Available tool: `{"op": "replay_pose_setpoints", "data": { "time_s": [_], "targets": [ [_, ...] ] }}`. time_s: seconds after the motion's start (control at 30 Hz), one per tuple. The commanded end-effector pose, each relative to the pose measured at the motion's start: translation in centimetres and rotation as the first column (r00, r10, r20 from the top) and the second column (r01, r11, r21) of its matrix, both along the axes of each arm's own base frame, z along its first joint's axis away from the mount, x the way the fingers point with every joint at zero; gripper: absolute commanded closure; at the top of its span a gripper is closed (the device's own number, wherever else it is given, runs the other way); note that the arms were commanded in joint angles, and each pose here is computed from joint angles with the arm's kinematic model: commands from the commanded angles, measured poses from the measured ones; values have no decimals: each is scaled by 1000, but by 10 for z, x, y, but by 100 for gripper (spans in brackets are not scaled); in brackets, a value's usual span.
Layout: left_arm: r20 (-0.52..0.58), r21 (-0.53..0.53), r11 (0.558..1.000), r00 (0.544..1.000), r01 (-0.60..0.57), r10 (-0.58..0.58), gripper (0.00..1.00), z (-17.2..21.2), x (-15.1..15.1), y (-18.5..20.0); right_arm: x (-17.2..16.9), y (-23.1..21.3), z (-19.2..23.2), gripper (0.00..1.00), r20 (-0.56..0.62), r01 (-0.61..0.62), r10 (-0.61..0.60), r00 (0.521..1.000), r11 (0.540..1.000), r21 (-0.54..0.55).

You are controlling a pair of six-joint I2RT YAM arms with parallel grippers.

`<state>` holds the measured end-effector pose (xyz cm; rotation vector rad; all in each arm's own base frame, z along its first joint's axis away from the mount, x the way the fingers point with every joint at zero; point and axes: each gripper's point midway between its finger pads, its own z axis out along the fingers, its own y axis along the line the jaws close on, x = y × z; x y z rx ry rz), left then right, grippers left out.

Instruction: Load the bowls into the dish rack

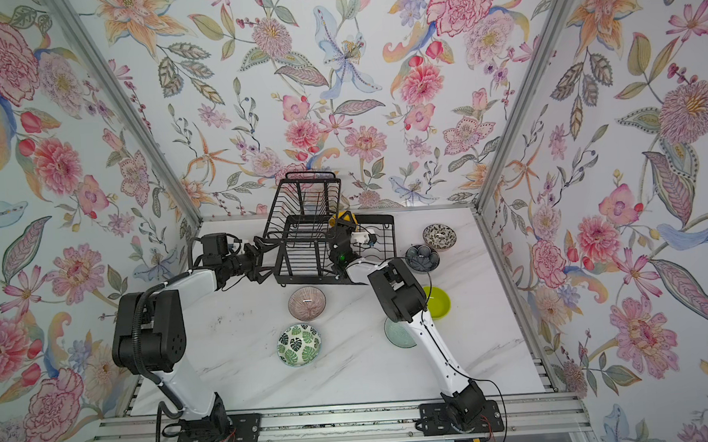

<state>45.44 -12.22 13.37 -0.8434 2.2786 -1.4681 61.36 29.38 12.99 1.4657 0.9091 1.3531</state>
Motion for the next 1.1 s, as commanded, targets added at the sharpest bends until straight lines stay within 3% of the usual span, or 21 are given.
{"op": "replay_pose_setpoints", "data": {
  "time_s": [0.0,0.6,1.07],
  "targets": [
    [-6,-21,1000,1000,16,-16,1,-1,-3,-4,-10,-8,-108,77,-241,-24,-15,970,987,-160],
    [-7,-17,1000,1000,15,-15,1,0,-2,-3,-3,-11,-100,74,-229,-31,-3,973,989,-143],
    [-13,5,1000,1000,13,-13,1,0,-7,-1,9,-16,-56,64,-166,-31,13,986,994,-108]
  ]
}}
